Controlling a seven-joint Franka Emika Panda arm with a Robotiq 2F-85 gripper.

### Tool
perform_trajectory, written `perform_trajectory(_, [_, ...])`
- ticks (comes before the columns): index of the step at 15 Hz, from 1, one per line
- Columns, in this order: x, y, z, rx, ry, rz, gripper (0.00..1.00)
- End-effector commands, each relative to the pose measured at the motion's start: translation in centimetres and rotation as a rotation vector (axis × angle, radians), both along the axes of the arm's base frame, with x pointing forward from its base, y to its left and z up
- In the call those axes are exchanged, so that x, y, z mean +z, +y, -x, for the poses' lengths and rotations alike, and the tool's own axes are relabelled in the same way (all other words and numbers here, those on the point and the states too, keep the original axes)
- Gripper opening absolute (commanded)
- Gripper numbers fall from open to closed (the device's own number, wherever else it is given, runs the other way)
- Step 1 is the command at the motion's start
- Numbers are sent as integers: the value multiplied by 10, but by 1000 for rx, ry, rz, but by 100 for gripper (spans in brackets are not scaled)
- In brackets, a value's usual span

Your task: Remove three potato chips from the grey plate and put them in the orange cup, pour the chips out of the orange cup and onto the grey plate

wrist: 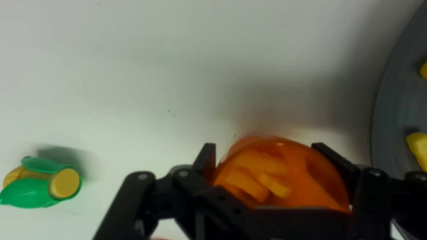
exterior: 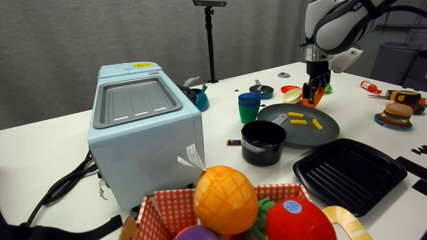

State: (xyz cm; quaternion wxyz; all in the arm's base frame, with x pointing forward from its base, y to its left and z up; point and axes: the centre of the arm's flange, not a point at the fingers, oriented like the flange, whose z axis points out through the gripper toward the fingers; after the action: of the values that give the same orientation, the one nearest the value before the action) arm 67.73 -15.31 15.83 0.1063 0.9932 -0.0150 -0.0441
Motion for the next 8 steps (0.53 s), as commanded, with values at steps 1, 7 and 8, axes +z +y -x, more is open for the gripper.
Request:
perform_trajectory(1, [18, 12, -18, 37, -59, -11, 49])
perform_trajectory(7, [66, 65, -30, 130, -190, -52, 49])
perform_trajectory(8, [74, 76, -29, 153, -209, -63, 49])
